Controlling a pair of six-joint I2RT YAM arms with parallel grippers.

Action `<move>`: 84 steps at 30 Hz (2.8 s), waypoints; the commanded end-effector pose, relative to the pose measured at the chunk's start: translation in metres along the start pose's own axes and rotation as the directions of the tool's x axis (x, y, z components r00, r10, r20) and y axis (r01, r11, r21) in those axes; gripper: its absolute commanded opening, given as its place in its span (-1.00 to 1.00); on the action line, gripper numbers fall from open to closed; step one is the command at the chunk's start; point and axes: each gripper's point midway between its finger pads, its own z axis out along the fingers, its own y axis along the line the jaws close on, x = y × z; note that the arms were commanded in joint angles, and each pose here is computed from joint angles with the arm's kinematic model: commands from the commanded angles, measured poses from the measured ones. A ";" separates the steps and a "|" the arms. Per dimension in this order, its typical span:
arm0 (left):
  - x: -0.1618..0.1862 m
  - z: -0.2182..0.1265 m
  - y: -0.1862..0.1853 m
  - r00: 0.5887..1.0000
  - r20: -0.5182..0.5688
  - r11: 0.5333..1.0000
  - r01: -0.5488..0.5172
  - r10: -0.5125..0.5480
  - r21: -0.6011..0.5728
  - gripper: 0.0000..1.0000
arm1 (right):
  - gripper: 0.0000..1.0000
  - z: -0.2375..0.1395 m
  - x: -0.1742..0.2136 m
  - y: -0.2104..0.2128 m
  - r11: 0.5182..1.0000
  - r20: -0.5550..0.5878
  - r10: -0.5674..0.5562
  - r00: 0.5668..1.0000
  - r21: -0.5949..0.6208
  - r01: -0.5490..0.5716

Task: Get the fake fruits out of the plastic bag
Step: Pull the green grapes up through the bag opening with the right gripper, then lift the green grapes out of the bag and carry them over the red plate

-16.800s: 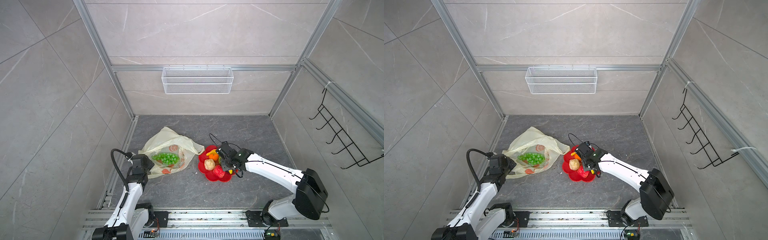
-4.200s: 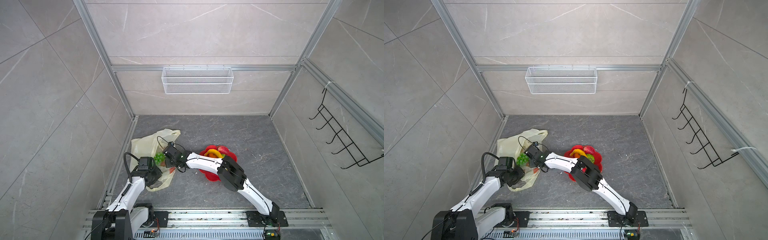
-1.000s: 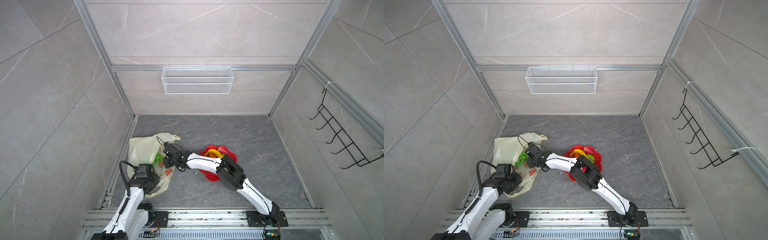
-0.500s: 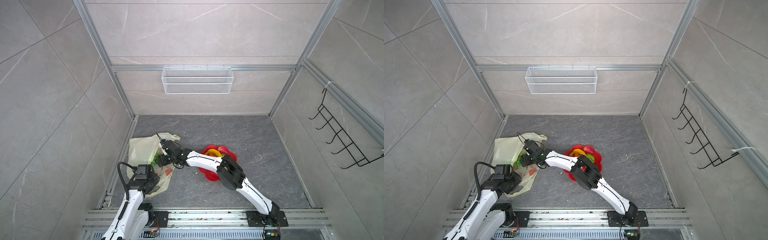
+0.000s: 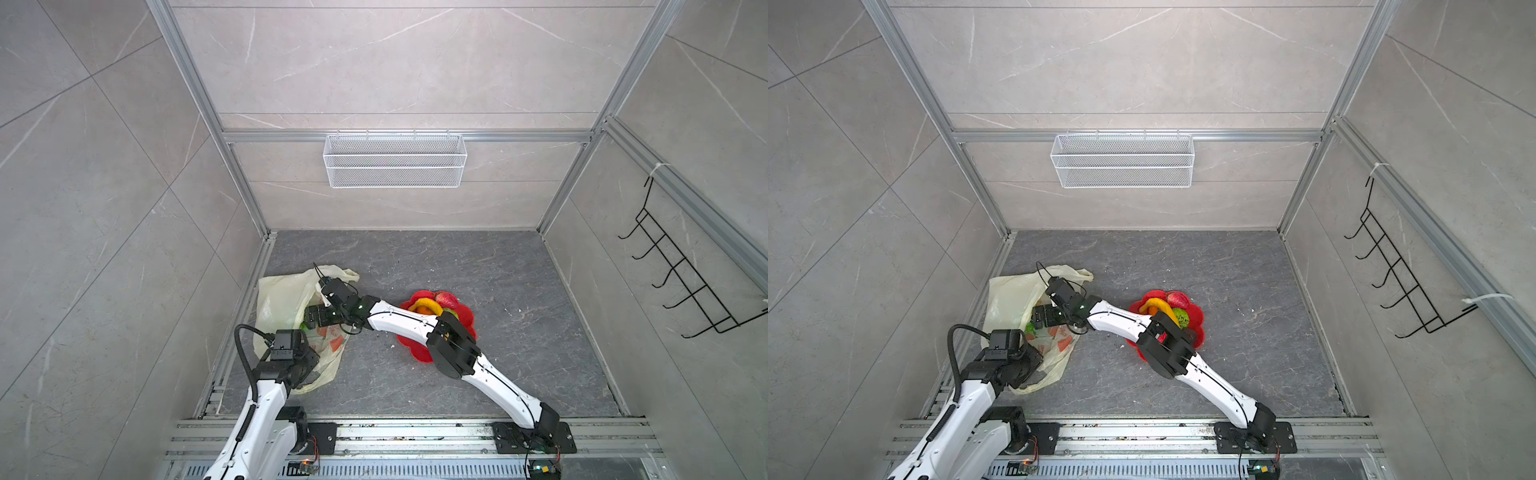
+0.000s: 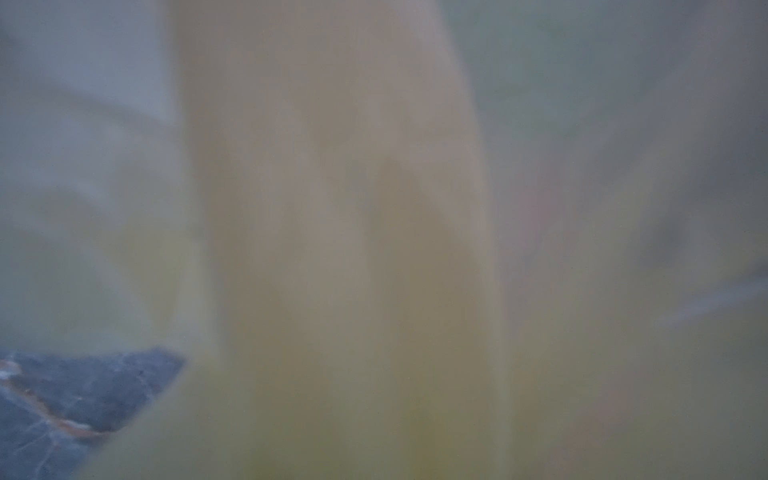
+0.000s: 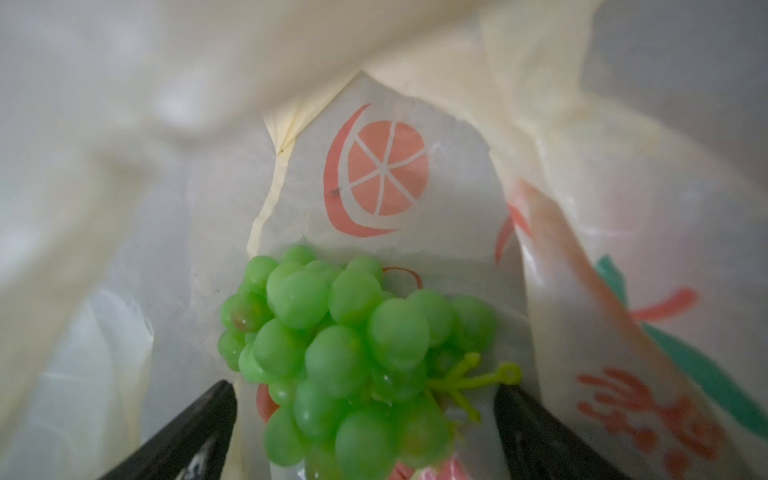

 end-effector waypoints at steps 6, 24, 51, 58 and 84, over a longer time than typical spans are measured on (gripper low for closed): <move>0.002 0.000 0.000 1.000 -0.007 1.000 0.001 -0.001 0.005 -0.33 | 0.92 0.027 0.026 -0.043 0.982 -0.038 0.055 0.998 0.183 -0.047; 0.002 0.000 0.000 1.000 -0.009 1.000 -0.001 0.001 0.004 -0.32 | -0.14 0.018 0.014 -0.007 0.994 -0.021 0.015 1.000 0.107 -0.013; -0.045 0.011 -0.044 0.986 0.050 0.987 -0.162 0.162 -0.002 -0.28 | -0.53 -0.167 -0.030 -0.002 0.977 0.171 -0.090 0.981 0.206 0.054; -0.046 0.018 -0.048 0.983 0.036 0.983 -0.182 0.181 0.003 -0.28 | -0.52 -0.246 -0.037 -0.038 0.987 0.223 0.077 0.972 0.119 -0.105; -0.046 0.017 -0.049 0.982 0.046 0.983 -0.184 0.184 0.013 -0.27 | -0.47 -0.374 0.018 -0.122 0.841 0.265 0.009 0.964 0.520 -0.151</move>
